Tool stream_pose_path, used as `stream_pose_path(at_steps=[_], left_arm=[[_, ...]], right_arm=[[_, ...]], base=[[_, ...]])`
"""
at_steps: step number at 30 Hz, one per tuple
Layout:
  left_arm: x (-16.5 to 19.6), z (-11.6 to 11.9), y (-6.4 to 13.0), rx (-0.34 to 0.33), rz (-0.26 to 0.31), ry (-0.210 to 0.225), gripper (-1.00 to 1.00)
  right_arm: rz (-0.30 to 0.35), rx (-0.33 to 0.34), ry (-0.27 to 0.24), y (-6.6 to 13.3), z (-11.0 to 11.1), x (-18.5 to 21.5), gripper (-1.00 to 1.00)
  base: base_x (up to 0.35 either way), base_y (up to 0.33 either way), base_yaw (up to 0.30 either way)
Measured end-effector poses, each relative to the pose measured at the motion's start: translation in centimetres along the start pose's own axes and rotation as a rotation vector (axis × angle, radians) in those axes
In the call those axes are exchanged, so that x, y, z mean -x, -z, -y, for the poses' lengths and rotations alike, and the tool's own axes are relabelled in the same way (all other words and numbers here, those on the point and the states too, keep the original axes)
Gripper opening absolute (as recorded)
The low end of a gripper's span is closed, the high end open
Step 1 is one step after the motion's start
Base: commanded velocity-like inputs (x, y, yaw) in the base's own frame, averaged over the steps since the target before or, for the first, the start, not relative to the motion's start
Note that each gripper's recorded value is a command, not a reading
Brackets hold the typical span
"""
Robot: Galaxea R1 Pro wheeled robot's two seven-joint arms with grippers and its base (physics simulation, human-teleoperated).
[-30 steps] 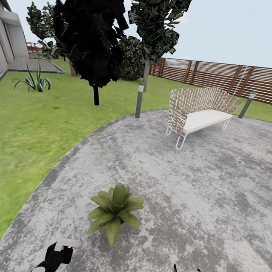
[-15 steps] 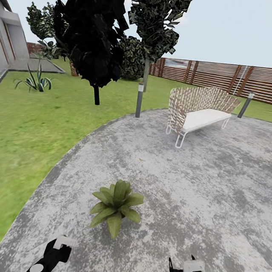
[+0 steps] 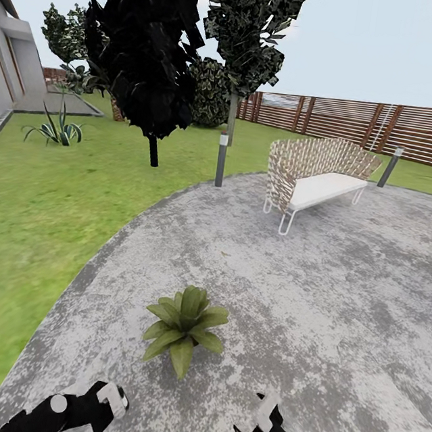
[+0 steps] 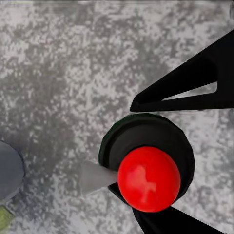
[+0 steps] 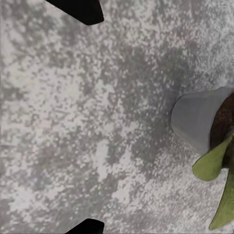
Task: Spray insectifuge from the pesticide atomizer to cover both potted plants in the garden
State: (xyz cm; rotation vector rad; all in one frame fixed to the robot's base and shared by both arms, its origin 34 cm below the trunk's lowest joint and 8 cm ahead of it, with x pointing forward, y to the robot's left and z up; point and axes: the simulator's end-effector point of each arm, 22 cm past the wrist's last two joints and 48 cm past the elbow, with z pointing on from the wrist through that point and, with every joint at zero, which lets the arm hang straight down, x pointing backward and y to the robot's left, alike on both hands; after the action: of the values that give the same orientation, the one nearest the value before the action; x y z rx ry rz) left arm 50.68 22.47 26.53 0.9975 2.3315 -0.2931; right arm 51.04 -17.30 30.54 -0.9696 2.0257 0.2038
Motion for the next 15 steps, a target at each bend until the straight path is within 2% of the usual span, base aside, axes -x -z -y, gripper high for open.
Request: stream_pose_path(at_steps=[1, 2, 4, 6, 10, 12, 15], left_arm=[[0.7, 0.2, 0.2, -0.054, -0.018, -0.047, -1.0], [1.1, 0.3, 0.3, -0.085, -0.034, -0.076, -1.0], [1.3, 0.5, 0.5, -0.12, -0.065, -0.099, -1.0], [1.8, 0.2, 0.7, -0.141, -0.09, -0.123, -1.0], [3.3, 0.0, 1.3, -0.187, -0.106, -0.178, -1.0], [4.0, 0.3, 1.6, -0.232, -0.123, -0.214, -1.0], [4.1, 0.3, 2.1, -0.277, -0.174, -0.267, -1.0]], right_arm=[[0.009, 0.061, 0.01, -0.3, -0.5, 0.9, 1.0], [0.014, 0.104, 0.021, -0.5, -0.8, 1.5, 1.0], [0.02, 0.167, 0.05, -0.8, -1.2, 2.5, 1.0], [0.01, 0.231, 0.104, -1.0, -1.3, 3.2, 1.0], [-0.021, 0.266, 0.171, -1.6, -0.1, 4.2, 1.0], [-0.03, 0.271, 0.18, -1.8, 0.4, 4.7, 1.0], [-0.035, 0.327, 0.183, -1.8, -0.6, 5.2, 1.0]], base=[[0.0, 0.0, 0.0], [0.0, 0.0, 0.0], [0.0, 0.0, 0.0], [0.0, 0.0, 0.0], [0.0, 0.0, 0.0], [0.0, 0.0, 0.0], [0.0, 0.0, 0.0]])
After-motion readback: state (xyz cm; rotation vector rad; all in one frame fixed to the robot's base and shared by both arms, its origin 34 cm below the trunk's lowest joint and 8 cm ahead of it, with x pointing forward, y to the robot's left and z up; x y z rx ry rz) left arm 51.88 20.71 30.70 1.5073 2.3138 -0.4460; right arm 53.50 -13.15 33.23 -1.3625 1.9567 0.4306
